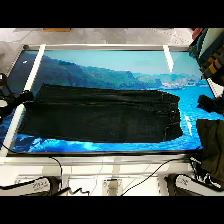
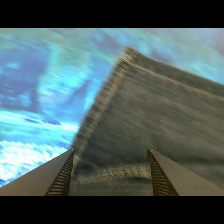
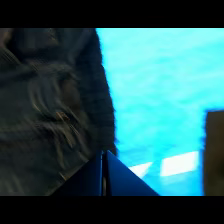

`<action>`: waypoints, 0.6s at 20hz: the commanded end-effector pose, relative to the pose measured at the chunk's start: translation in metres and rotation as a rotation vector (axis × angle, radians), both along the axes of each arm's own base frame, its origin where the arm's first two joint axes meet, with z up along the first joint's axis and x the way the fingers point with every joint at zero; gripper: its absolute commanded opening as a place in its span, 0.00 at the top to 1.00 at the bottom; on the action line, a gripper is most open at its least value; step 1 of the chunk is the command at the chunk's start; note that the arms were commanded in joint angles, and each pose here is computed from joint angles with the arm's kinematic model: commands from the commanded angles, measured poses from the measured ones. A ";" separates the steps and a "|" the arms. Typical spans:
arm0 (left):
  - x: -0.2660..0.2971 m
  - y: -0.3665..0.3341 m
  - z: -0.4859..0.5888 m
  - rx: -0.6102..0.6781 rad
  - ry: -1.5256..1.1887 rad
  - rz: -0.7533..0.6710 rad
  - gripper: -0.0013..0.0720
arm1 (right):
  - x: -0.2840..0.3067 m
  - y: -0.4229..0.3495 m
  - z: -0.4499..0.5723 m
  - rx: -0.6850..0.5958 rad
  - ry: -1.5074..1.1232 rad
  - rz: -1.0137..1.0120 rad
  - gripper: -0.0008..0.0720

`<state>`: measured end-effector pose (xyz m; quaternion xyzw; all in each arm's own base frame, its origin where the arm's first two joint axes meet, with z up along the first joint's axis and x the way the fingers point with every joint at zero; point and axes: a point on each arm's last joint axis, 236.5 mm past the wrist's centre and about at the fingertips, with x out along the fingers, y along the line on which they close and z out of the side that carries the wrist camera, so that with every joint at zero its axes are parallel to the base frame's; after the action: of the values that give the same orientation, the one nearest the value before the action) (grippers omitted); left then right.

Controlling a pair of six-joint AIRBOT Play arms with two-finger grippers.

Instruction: Fold the clothes and pants, and hang the long-sleeved shirts on hangers.

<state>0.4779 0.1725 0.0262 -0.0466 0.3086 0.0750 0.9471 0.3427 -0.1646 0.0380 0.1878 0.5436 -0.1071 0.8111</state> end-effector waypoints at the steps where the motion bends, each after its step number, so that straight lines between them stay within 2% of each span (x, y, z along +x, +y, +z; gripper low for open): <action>1: -0.035 -0.027 0.021 -0.043 0.076 -0.129 0.26 | -0.082 -0.017 0.002 -0.115 0.048 -0.128 0.94; 2: -0.052 -0.021 0.029 -0.009 0.108 -0.141 0.43 | -0.106 -0.016 -0.001 -0.111 0.041 -0.194 0.94; 3: -0.070 -0.012 0.034 0.013 0.145 -0.130 0.78 | -0.124 -0.011 -0.005 -0.089 0.025 -0.264 0.94; 4: -0.087 -0.001 0.039 0.026 0.178 -0.102 0.94 | -0.137 -0.001 -0.008 -0.061 0.000 -0.308 0.94; 6: -0.117 0.025 0.042 -0.015 0.215 0.010 0.96 | -0.148 0.025 -0.017 0.014 -0.071 -0.365 0.95; 8: -0.143 0.040 0.030 -0.128 0.258 0.114 0.96 | -0.139 0.055 -0.024 0.122 -0.155 -0.379 0.94; 9: -0.154 0.042 0.020 -0.180 0.287 0.147 0.91 | -0.135 0.065 -0.028 0.166 -0.178 -0.385 0.94; 10: -0.167 0.041 0.009 -0.217 0.321 0.158 0.64 | -0.134 0.070 -0.033 0.194 -0.176 -0.389 0.81; 11: -0.175 0.040 0.001 -0.244 0.344 0.168 0.24 | -0.136 0.073 -0.040 0.216 -0.162 -0.409 0.52; 12: -0.183 0.040 -0.007 -0.276 0.356 0.199 0.06 | -0.138 0.074 -0.046 0.238 -0.145 -0.440 0.40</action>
<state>0.3288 0.2132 0.0399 -0.1330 0.4374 0.1142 0.8820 0.2038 -0.1079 0.0043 0.3484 0.4558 -0.2065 0.7926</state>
